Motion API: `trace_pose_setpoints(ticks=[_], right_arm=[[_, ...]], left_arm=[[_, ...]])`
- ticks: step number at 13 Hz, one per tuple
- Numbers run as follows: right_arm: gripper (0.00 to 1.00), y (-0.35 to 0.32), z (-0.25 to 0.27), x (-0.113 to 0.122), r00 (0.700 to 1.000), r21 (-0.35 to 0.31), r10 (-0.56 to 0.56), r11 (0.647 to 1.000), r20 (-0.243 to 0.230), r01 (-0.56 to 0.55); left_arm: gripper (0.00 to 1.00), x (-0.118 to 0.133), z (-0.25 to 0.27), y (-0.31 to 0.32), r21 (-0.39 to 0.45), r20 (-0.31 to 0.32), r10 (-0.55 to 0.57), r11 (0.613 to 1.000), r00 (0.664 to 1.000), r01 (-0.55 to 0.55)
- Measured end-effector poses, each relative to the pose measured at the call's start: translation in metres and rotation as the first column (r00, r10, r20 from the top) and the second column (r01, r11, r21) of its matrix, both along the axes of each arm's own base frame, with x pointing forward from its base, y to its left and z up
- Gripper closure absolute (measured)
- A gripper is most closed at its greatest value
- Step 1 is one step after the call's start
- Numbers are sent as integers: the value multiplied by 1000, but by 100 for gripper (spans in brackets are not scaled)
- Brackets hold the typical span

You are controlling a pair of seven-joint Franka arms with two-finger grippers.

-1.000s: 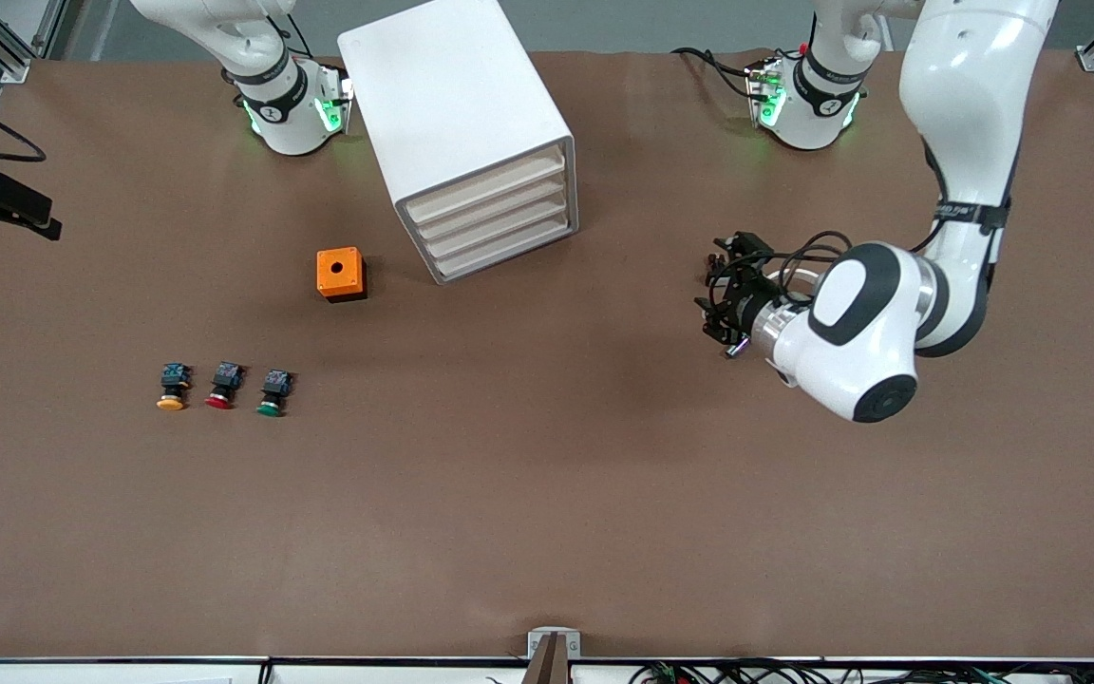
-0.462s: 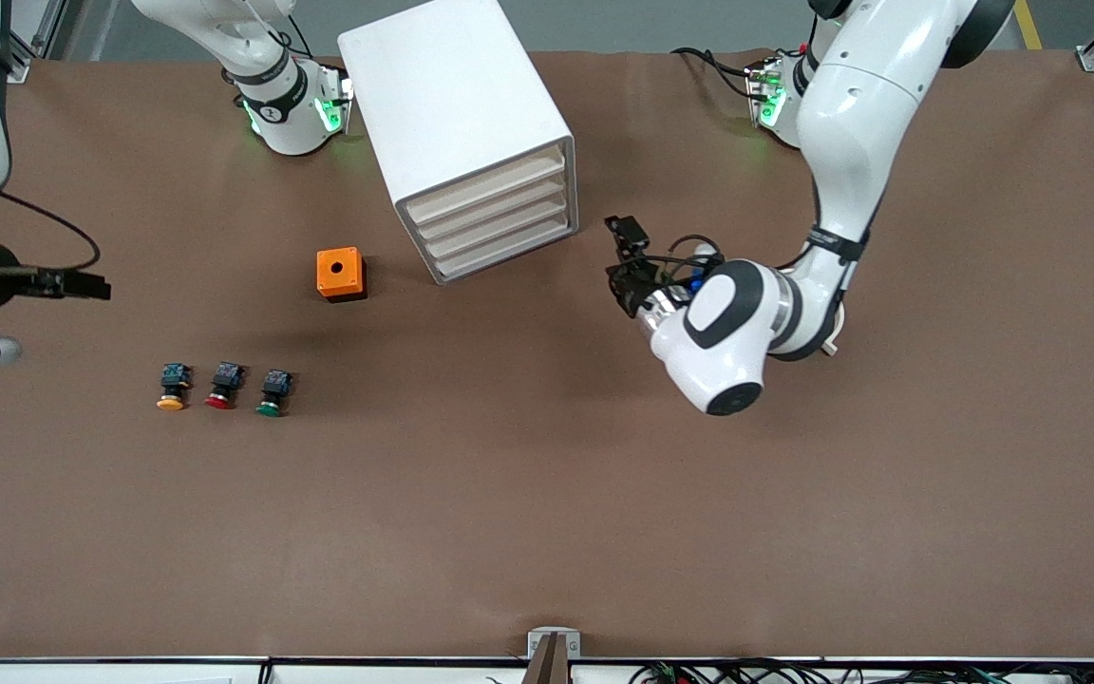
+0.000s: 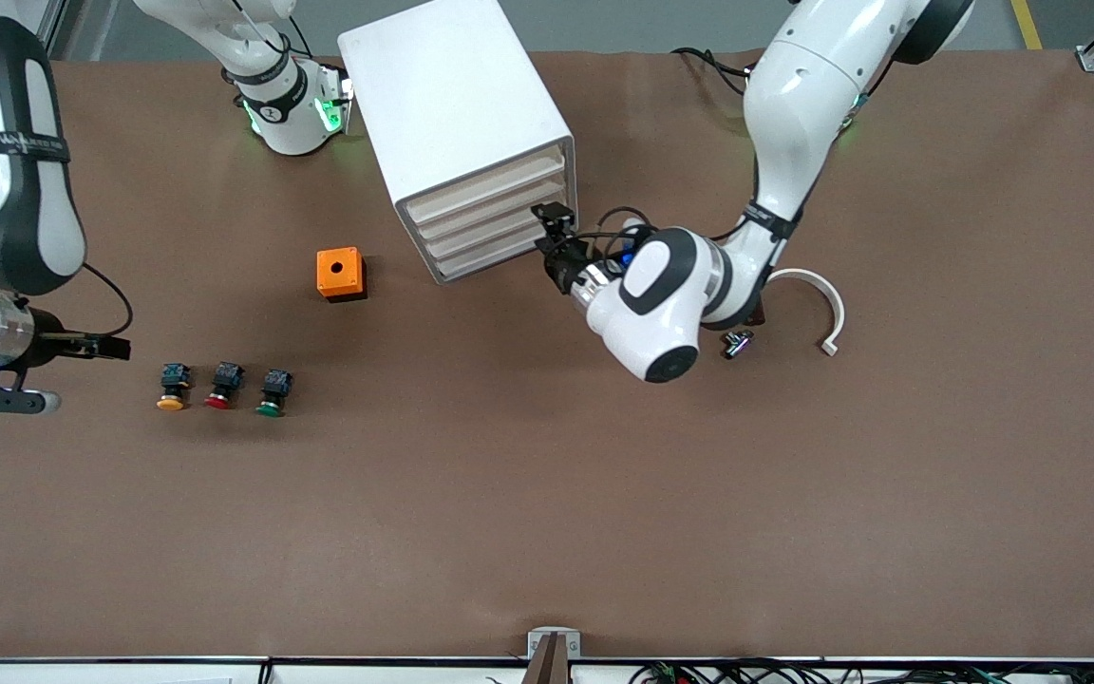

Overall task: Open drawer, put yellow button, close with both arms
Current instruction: 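Grasp the drawer handle with the left gripper while the right gripper grasps the yellow button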

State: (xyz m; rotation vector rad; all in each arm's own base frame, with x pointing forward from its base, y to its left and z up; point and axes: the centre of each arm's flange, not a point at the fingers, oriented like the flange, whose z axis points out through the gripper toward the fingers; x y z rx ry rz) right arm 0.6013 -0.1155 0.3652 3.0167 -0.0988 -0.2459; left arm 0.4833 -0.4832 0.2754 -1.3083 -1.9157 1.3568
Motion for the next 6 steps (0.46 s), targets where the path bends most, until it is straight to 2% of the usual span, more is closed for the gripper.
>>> trace_pose_setpoints(ticks=[3, 6], right_arm=[[0, -10, -56, -8, 998, -5, 2, 1000, 59, -2], [0, -18, -107, -15, 998, -6, 1, 1000, 62, -1]], left_arm=[[39, -18, -1, -22, 34, -26, 2, 999, 1000, -1], [39, -26, 1, -32, 40, -39, -4, 999, 999, 6]])
